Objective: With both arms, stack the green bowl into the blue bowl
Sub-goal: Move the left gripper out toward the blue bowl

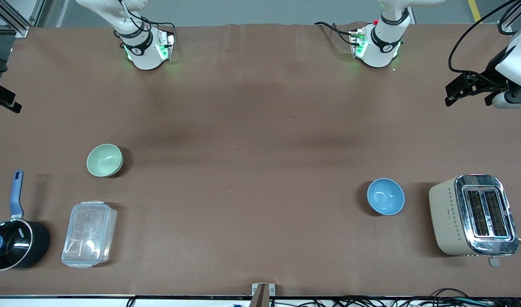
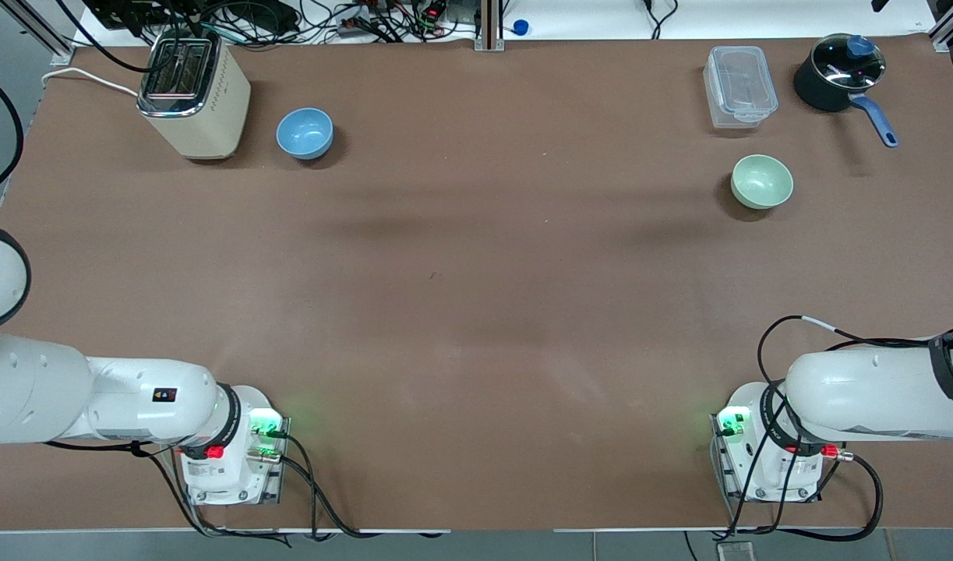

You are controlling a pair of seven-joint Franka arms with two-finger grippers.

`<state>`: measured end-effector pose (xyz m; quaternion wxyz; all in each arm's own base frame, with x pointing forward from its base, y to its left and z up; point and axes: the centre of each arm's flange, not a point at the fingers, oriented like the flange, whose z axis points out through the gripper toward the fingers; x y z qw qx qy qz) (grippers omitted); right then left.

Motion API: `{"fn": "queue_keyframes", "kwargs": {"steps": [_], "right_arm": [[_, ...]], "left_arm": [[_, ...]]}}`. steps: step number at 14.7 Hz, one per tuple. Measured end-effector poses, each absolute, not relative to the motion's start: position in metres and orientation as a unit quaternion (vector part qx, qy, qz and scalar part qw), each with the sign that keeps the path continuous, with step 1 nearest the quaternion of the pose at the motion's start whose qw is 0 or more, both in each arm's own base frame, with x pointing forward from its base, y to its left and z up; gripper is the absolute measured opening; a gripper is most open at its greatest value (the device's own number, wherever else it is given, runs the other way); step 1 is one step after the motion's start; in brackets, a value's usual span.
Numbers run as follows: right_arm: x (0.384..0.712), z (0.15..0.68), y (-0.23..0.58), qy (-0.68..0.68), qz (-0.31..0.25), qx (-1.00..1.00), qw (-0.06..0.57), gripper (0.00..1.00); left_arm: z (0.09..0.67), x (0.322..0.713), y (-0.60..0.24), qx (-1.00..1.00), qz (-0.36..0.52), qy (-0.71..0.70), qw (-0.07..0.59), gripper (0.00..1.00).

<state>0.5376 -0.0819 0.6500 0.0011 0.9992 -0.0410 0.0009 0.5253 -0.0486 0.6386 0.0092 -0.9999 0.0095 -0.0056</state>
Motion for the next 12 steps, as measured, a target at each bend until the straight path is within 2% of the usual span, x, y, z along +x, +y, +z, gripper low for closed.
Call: {"fn": "queue_keyframes", "kwargs": {"steps": [7,12], "right_arm": [[0.537,0.648,-0.082,-0.041,-0.003,0.999,0.001,1.00],[0.540,0.638,-0.083,-0.042,-0.005,0.999,0.000,1.00]], "left_arm": [[0.623,0.537,-0.050,-1.000,0.008,0.010,0.011,1.00],[0.544,0.592,-0.054,-1.000,-0.004,0.012,0.006,1.00]]}}
